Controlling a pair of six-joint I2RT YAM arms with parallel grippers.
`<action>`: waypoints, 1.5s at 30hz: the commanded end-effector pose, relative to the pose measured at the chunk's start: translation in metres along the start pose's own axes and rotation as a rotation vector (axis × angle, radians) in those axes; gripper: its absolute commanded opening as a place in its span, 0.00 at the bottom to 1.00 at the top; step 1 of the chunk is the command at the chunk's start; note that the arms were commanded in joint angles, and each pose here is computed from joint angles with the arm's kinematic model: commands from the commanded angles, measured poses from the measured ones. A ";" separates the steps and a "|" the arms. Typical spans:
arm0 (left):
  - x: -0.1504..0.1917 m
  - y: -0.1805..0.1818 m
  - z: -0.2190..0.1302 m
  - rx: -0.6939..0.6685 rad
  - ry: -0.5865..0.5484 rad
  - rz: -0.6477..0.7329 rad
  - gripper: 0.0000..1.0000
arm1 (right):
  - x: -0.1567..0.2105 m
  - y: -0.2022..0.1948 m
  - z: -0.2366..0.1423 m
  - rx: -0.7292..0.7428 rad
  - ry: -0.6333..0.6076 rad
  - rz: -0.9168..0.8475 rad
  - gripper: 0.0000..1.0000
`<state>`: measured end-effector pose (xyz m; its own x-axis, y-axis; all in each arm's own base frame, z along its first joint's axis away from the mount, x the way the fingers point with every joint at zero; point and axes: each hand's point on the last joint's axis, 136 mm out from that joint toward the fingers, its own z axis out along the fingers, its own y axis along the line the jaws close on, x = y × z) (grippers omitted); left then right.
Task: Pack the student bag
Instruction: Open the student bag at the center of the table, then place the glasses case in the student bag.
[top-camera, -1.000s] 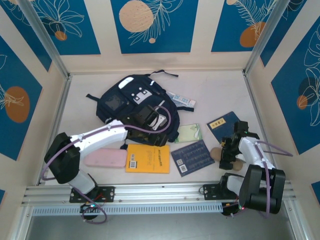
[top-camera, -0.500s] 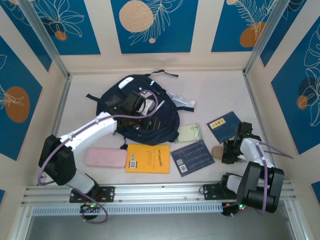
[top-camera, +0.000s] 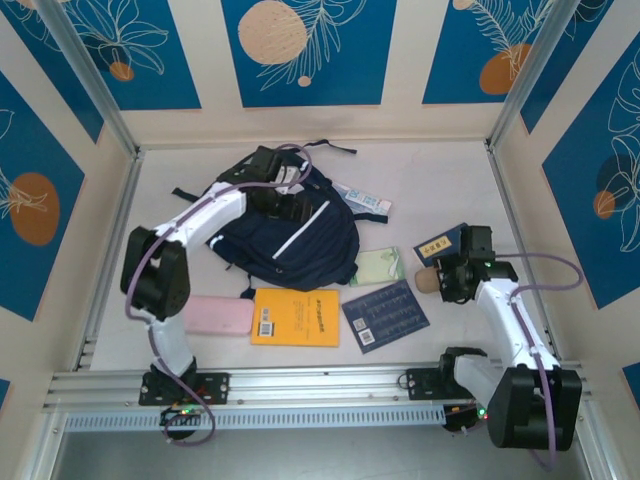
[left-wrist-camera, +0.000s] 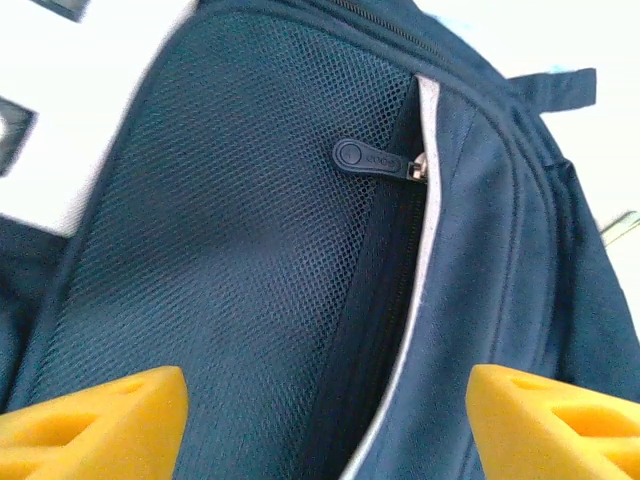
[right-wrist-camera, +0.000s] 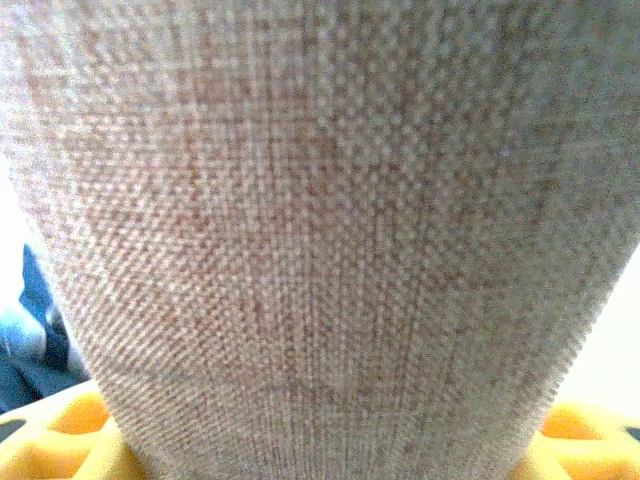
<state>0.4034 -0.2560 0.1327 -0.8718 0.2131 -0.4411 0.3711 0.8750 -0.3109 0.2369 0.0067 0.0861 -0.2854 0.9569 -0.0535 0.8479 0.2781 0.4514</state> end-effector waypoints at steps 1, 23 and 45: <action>0.003 -0.007 0.011 0.062 0.045 0.053 0.73 | 0.008 0.021 -0.005 -0.082 0.012 -0.162 0.23; 0.008 -0.029 0.004 0.244 0.013 -0.077 0.00 | 0.109 0.118 -0.021 -0.487 0.189 -0.609 0.04; -0.083 -0.019 -0.228 0.087 -0.546 0.000 0.00 | 0.236 0.195 -0.039 -0.693 0.474 -0.884 0.00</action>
<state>0.3936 -0.1967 0.2923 -0.7368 -0.0162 -0.6759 0.3493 0.8468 -0.4011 0.3165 0.2665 0.1798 -0.8993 0.3357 -0.2803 -0.0358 0.5822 0.8123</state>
